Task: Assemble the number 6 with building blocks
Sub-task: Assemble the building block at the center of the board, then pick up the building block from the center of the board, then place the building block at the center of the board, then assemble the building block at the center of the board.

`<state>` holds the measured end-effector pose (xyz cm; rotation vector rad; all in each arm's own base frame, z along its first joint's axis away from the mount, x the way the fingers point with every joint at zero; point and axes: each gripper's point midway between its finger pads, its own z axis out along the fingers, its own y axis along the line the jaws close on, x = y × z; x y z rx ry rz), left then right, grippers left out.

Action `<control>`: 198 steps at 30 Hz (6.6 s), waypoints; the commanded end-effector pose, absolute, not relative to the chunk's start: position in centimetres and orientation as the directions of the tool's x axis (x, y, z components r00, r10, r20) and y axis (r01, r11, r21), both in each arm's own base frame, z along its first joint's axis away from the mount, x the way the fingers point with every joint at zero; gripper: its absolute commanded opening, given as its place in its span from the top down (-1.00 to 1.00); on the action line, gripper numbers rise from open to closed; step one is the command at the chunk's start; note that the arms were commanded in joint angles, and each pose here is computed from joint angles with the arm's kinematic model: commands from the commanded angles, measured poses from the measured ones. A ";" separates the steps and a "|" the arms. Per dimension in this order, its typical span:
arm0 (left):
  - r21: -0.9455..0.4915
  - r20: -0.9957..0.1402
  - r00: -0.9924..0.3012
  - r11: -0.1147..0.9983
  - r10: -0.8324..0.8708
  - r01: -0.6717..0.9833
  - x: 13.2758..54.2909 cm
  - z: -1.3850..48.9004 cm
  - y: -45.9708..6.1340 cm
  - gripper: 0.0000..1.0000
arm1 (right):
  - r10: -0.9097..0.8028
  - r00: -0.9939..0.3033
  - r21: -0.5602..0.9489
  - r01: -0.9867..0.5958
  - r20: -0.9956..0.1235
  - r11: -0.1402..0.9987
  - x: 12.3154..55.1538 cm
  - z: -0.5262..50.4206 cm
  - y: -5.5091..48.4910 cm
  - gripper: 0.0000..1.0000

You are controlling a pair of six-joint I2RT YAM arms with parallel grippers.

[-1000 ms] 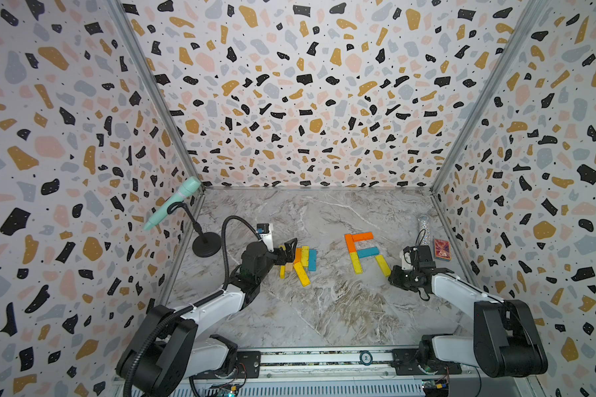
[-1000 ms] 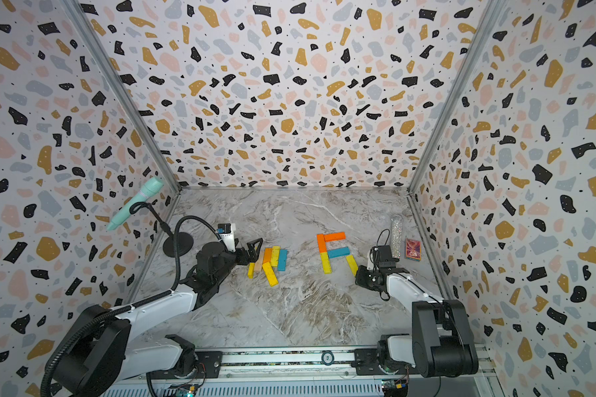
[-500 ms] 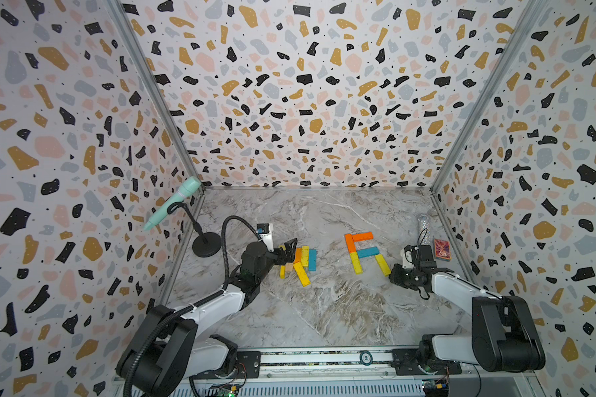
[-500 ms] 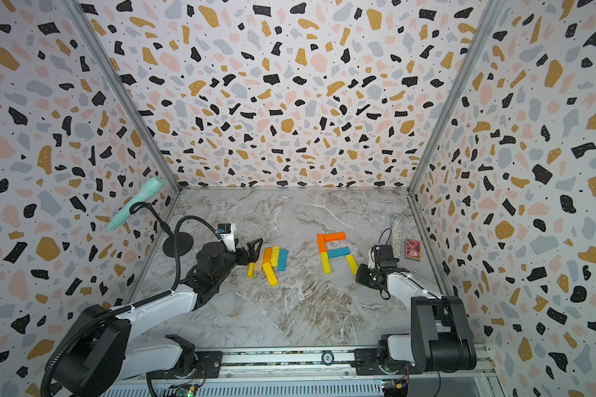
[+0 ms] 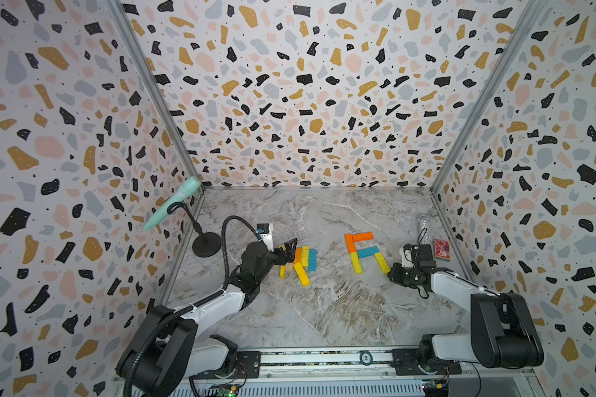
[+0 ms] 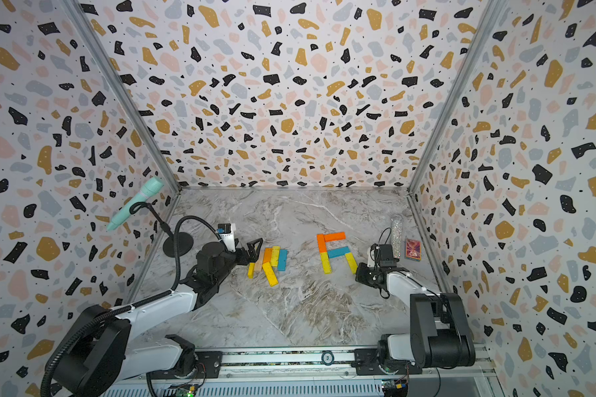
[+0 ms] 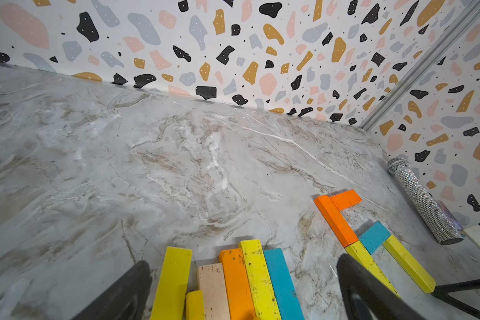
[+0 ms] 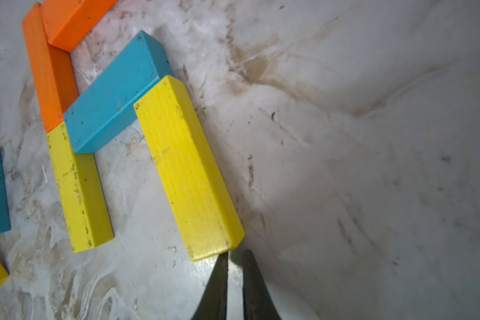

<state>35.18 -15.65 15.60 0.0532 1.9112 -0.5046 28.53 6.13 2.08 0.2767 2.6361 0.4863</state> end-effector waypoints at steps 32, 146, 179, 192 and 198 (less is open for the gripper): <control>-0.293 -0.950 -0.117 0.956 -0.291 0.000 33.4 20.4 -8.1 -0.99 | -0.332 -0.729 0.281 -0.579 -0.599 0.766 33.0 9.9 35.6 -0.15; -0.283 -0.940 -0.271 0.918 -0.208 0.279 35.1 18.2 -14.6 -1.00 | 0.186 -0.950 0.533 0.024 -0.253 0.846 20.3 4.0 17.9 -0.19; -0.413 -0.827 -0.534 0.831 -0.172 0.372 29.0 14.3 -21.5 0.33 | -0.120 -0.942 0.510 -0.273 -0.312 0.816 18.5 5.5 20.3 0.13; -0.386 -0.825 -0.551 0.840 -0.129 0.381 29.1 13.5 -22.3 0.29 | -0.164 -0.932 0.460 -0.306 -0.322 0.834 19.5 3.4 21.5 0.09; -0.377 -0.824 -0.554 0.845 -0.119 0.379 28.9 13.3 -22.2 0.28 | -0.134 -0.931 0.441 -0.283 -0.339 0.852 21.0 3.0 20.6 0.09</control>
